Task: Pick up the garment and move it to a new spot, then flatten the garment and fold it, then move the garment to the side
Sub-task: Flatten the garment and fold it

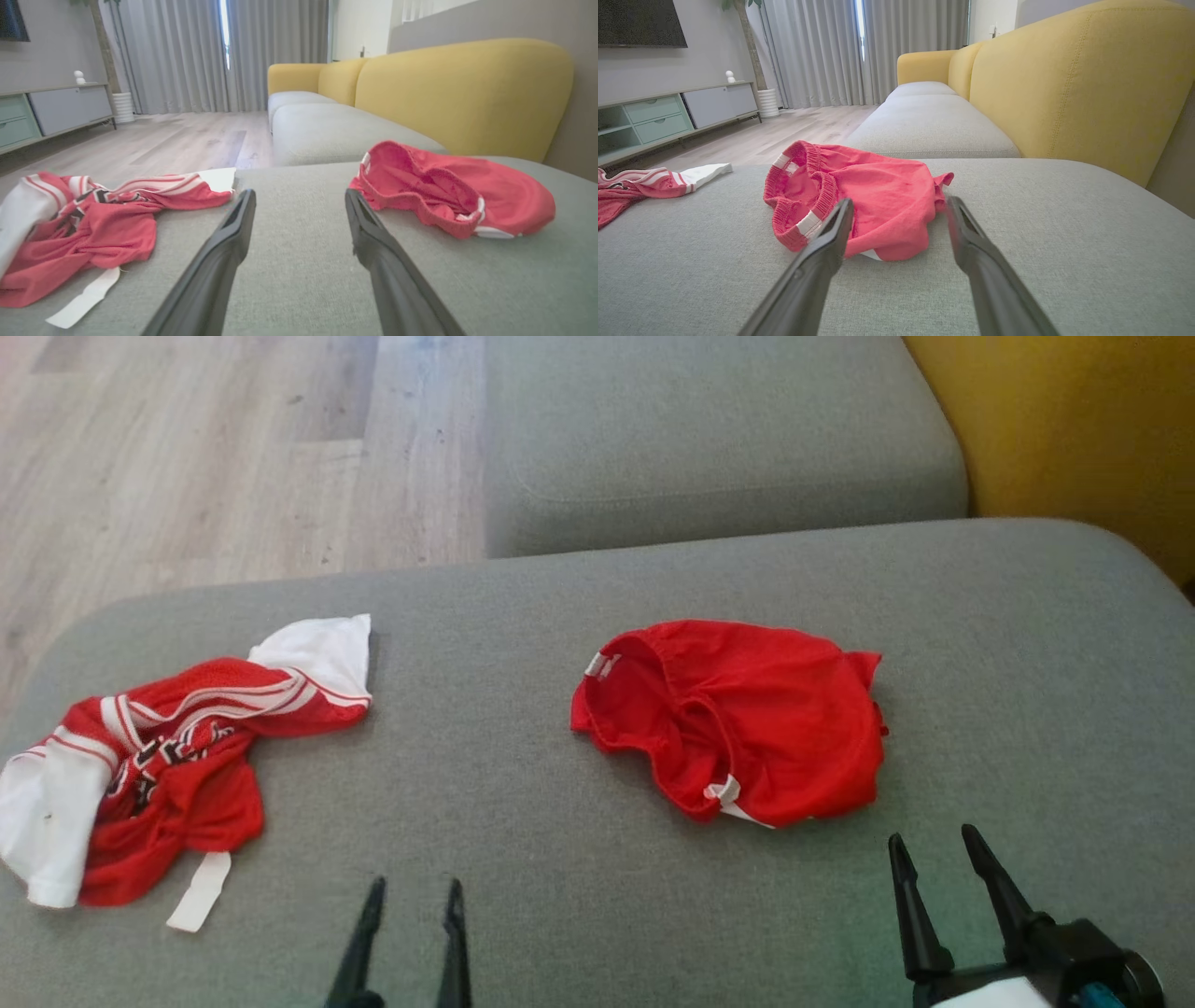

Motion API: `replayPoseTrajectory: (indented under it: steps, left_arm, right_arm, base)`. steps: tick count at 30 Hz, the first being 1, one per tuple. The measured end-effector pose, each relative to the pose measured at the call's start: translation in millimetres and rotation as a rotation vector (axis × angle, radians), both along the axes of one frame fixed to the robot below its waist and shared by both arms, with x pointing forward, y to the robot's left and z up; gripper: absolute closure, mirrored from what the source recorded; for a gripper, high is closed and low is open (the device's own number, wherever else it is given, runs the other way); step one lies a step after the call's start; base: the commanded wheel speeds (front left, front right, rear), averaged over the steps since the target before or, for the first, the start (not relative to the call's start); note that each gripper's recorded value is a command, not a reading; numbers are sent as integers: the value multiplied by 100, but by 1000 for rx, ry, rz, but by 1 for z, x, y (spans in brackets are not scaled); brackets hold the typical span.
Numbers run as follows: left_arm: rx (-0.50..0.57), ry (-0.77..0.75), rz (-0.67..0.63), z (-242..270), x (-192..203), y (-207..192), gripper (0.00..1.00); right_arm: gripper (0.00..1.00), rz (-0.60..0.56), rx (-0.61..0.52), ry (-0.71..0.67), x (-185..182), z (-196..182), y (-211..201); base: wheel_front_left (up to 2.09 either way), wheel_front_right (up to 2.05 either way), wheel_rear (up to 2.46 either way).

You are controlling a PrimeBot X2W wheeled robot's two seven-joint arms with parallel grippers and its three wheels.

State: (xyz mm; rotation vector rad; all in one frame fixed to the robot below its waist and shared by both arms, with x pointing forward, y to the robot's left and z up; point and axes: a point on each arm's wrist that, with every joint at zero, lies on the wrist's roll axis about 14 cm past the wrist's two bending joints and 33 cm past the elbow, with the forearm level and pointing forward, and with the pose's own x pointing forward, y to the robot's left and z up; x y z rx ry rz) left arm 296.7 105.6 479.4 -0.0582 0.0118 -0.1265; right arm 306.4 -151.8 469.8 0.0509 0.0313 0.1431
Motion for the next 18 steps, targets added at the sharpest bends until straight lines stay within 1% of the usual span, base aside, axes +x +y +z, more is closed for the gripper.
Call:
replayPoseTrajectory:
  steps: [6, 12, 18]
  left_arm:
    - [44, 125, -139, -40, 9, -36, 0]
    - [43, 152, -300, -45, 37, -85, 0]
    - [71, 234, -449, -58, 56, -127, 0]
  right_arm:
    - [0, -24, -2, 25, 0, -7, -7]
    - [0, -67, -1, 21, 9, -4, -19]
    - [0, -95, -5, 42, 17, -9, -27]
  base:
    - [0, 0, 0]
    - [0, 0, 0]
    - [0, 0, 0]
